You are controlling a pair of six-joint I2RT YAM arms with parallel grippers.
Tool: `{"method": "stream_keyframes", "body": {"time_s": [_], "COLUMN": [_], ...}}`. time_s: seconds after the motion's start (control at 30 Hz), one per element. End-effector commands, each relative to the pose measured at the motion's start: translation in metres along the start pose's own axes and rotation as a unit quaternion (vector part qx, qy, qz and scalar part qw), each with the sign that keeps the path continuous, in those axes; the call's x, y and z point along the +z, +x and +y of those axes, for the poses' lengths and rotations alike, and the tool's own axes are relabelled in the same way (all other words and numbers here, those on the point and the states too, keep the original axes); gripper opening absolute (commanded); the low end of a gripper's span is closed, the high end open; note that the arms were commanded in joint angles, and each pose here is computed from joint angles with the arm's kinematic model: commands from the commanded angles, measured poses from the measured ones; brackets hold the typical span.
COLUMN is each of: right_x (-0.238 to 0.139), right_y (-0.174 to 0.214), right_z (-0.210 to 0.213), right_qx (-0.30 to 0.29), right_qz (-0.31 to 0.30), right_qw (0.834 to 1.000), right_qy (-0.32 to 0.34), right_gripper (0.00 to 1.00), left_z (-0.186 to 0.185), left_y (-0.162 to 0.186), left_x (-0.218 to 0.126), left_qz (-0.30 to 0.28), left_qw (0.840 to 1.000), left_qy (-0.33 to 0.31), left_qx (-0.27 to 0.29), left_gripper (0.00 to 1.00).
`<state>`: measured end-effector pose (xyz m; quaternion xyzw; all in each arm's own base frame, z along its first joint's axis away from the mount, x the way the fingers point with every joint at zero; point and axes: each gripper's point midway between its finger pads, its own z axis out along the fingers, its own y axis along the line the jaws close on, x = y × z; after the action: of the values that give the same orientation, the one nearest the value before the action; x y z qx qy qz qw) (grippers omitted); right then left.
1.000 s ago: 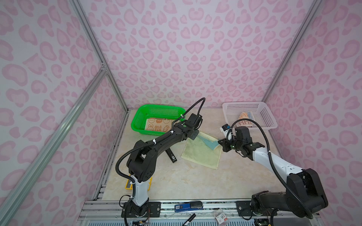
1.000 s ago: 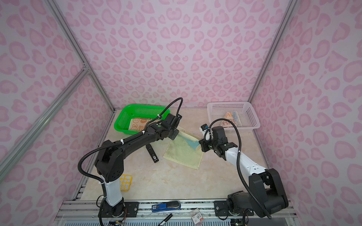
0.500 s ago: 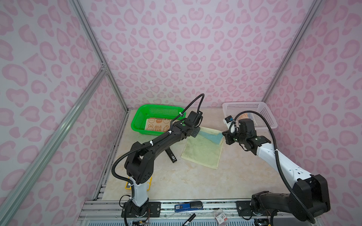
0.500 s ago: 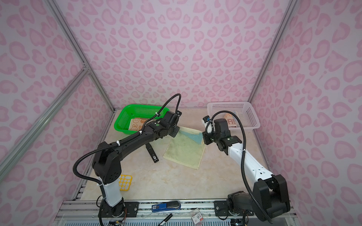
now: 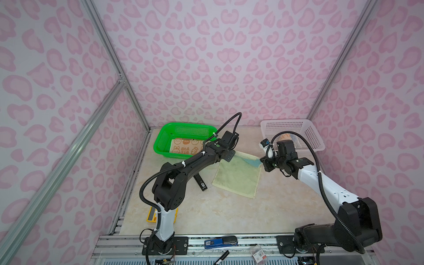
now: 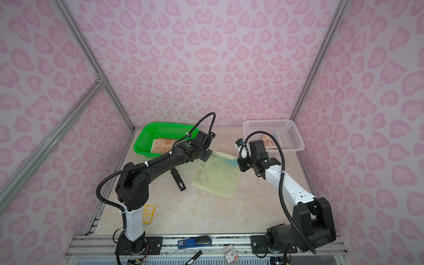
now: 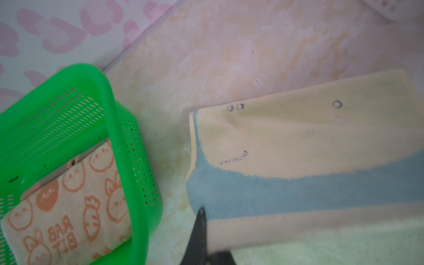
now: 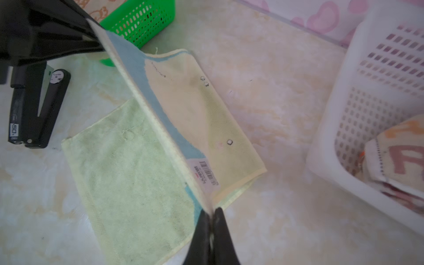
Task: Fold and stack the towels
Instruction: 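Fold the held edge toward the robot over the lower half with both grippers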
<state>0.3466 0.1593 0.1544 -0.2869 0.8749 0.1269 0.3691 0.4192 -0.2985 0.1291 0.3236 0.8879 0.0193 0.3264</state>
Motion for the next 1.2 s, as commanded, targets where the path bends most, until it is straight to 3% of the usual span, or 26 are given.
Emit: {"method": "stream_keyframes", "body": {"time_s": [0.0, 0.17, 0.63, 0.93, 1.17], "right_x": [0.0, 0.0, -0.01, -0.001, 0.004], "right_y": [0.042, 0.063, 0.082, 0.101, 0.11], "right_z": [0.005, 0.028, 0.068, 0.089, 0.105], "right_qx": [0.032, 0.044, 0.038, 0.063, 0.073], "right_qz": [0.057, 0.071, 0.099, 0.151, 0.159], "right_qw": [0.998, 0.996, 0.992, 0.983, 0.981], "right_qy": [0.012, -0.018, -0.065, -0.083, -0.09], "right_gripper": [0.0, 0.0, 0.0, 0.0, 0.0], "left_z": [0.023, 0.018, -0.013, -0.015, -0.014], "left_y": [0.024, 0.054, 0.084, 0.095, 0.103], "left_x": [-0.016, -0.017, -0.02, -0.017, -0.021], "left_qz": [0.026, 0.05, 0.07, 0.084, 0.089], "left_qw": [0.998, 0.997, 0.997, 0.995, 0.995], "left_qy": [-0.051, -0.052, -0.028, -0.047, -0.053], "left_qx": [-0.015, -0.03, -0.035, -0.019, -0.011], "left_gripper": [0.02, 0.02, 0.02, 0.02, 0.02]}}
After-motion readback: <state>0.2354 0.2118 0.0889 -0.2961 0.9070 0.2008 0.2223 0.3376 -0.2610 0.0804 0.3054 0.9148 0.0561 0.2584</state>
